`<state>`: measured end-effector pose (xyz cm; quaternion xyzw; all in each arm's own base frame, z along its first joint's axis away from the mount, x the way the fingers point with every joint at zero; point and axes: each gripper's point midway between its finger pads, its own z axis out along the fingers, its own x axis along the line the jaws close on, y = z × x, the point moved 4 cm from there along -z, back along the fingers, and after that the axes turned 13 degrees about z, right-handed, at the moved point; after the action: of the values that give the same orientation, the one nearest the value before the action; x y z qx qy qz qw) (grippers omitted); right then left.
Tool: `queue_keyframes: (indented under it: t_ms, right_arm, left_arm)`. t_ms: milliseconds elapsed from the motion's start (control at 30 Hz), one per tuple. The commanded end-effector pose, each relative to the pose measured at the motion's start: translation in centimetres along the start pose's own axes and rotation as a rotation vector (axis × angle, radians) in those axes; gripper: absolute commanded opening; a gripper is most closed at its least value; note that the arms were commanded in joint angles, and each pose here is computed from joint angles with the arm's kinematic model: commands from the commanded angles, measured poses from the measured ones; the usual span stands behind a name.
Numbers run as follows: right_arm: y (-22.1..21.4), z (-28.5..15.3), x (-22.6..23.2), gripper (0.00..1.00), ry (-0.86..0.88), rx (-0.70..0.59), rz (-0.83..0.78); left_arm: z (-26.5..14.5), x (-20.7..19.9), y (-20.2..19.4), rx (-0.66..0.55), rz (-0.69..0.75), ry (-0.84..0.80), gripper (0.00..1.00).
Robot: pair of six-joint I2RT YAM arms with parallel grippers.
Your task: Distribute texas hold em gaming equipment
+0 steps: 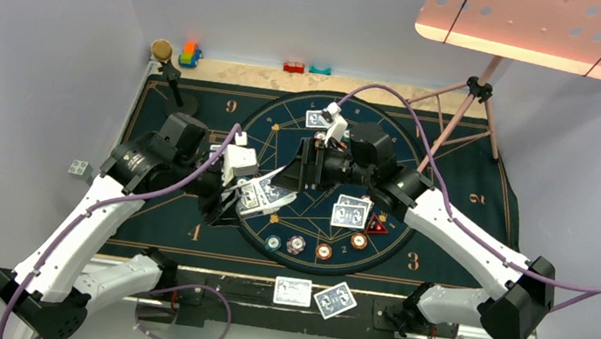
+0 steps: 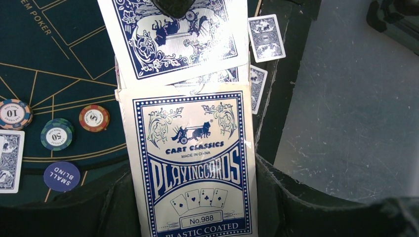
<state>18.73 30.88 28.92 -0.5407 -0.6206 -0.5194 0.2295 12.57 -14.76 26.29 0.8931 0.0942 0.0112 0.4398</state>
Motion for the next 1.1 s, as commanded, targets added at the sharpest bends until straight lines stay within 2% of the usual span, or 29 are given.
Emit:
queue_keyframes:
  t_ms: [0, 533, 1067]
  right_arm:
    - [0.4, -0.3, 0.9, 0.82, 0.016, -0.02, -0.011]
    - [1.3, -1.7, 1.8, 0.35, -0.013, -0.077, -0.046]
    - [3.0, -3.4, 2.7, 0.21, -0.072, -0.164, -0.106]
  left_arm:
    - [0.0, 0.3, 0.5, -0.027, 0.014, 0.009, 0.0]
    - [-0.1, 0.5, 0.5, -0.021, 0.015, 0.026, 0.0]
    - [-0.1, 0.4, 0.5, -0.021, 0.012, 0.022, 0.0]
